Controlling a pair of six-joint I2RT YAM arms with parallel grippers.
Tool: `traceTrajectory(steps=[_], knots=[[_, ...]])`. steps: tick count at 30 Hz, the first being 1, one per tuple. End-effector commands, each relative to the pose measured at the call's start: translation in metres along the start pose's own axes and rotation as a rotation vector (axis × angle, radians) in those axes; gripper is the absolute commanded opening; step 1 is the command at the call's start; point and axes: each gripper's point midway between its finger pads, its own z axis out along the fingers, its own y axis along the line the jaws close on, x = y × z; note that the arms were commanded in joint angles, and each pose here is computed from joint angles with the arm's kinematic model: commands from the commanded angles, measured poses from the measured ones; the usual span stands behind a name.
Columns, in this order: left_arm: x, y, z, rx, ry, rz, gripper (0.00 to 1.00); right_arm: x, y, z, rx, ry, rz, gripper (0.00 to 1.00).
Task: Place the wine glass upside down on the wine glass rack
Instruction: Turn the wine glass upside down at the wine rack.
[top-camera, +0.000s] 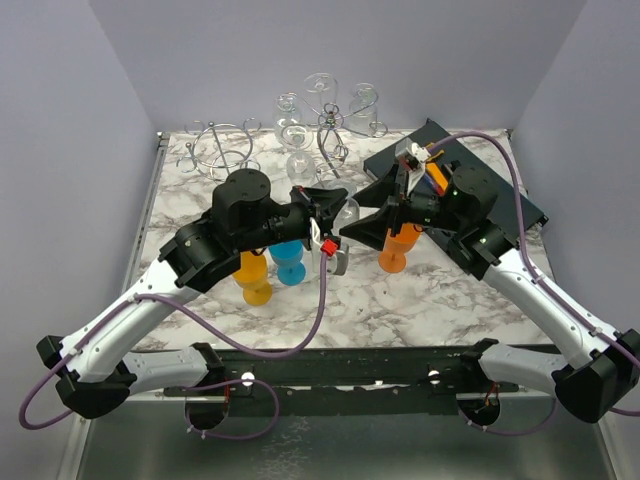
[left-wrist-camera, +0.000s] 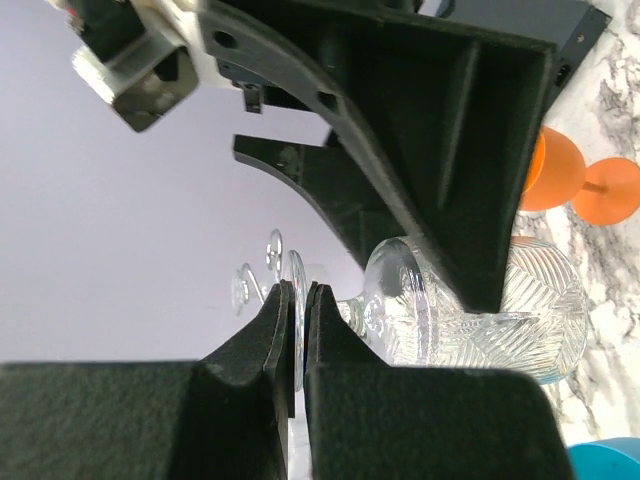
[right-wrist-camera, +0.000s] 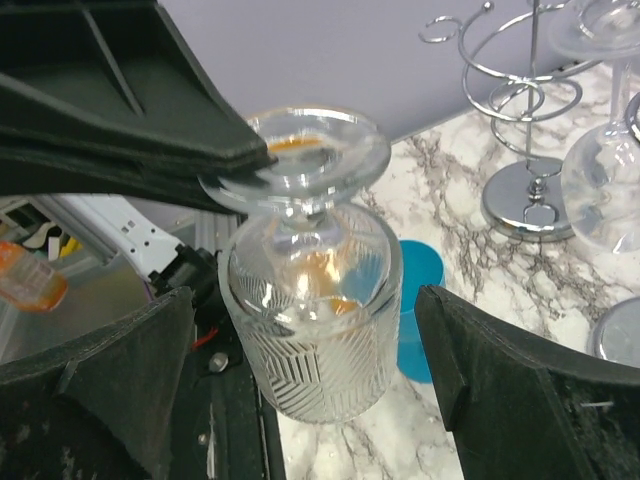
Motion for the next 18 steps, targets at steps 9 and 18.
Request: traceTrajectory(steps=[9,18], knots=[[-0.042,0.032,-0.015,-0.111,-0.154,0.131,0.00,0.018,0.002,0.003,-0.071,0.041,-0.055,1.00],[-0.042,0.031,-0.015,-0.111,-0.150,0.146,0.00,0.021,-0.005,0.012,-0.093,0.043,-0.031,0.67]])
